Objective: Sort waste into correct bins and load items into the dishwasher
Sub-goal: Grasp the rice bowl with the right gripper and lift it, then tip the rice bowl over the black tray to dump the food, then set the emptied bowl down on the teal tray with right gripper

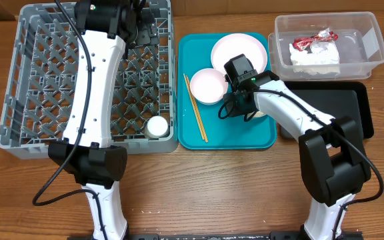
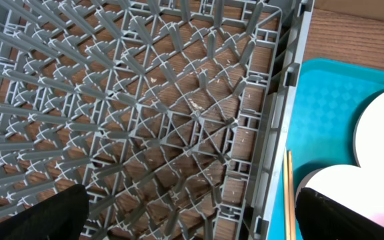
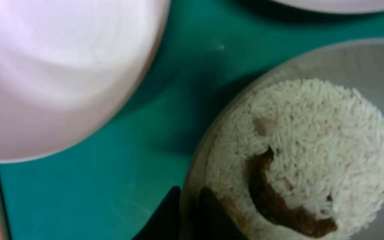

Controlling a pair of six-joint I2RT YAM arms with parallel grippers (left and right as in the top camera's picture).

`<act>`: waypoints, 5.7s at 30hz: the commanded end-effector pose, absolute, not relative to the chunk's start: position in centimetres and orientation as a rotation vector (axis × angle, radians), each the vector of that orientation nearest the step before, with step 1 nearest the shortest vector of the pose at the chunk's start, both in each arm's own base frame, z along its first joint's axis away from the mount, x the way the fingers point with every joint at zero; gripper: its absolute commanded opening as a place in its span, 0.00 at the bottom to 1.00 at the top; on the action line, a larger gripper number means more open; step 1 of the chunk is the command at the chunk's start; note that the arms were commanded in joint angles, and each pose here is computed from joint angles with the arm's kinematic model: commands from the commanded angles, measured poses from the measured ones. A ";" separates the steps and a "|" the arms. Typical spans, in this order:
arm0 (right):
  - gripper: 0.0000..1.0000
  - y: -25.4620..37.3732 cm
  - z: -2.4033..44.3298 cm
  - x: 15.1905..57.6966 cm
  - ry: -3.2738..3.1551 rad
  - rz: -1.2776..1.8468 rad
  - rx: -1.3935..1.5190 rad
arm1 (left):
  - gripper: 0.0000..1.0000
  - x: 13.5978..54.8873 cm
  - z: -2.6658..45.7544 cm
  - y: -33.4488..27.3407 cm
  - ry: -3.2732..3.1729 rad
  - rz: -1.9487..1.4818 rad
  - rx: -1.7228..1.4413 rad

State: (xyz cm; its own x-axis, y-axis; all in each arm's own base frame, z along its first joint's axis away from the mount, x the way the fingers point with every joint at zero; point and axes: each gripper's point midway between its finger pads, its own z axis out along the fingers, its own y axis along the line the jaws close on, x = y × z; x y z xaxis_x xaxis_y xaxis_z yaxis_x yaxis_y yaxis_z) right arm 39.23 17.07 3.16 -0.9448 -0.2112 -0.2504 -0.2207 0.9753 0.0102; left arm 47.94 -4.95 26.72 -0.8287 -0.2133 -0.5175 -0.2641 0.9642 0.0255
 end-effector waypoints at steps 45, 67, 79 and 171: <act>0.04 -0.4 14.0 37.2 2.066 1.553 0.286 | 1.00 48.4 28.0 -5.9 2.546 0.035 -0.314; 0.04 -4.9 15.6 38.8 1.927 1.869 0.814 | 1.00 48.1 27.8 -6.6 2.569 -0.010 -0.301; 0.04 -5.2 16.5 39.3 1.914 1.840 0.718 | 1.00 48.0 27.7 -7.0 2.576 -0.040 -0.294; 0.04 11.5 22.2 45.0 2.120 1.687 0.506 | 1.00 47.3 27.4 -8.8 2.623 -0.175 -0.258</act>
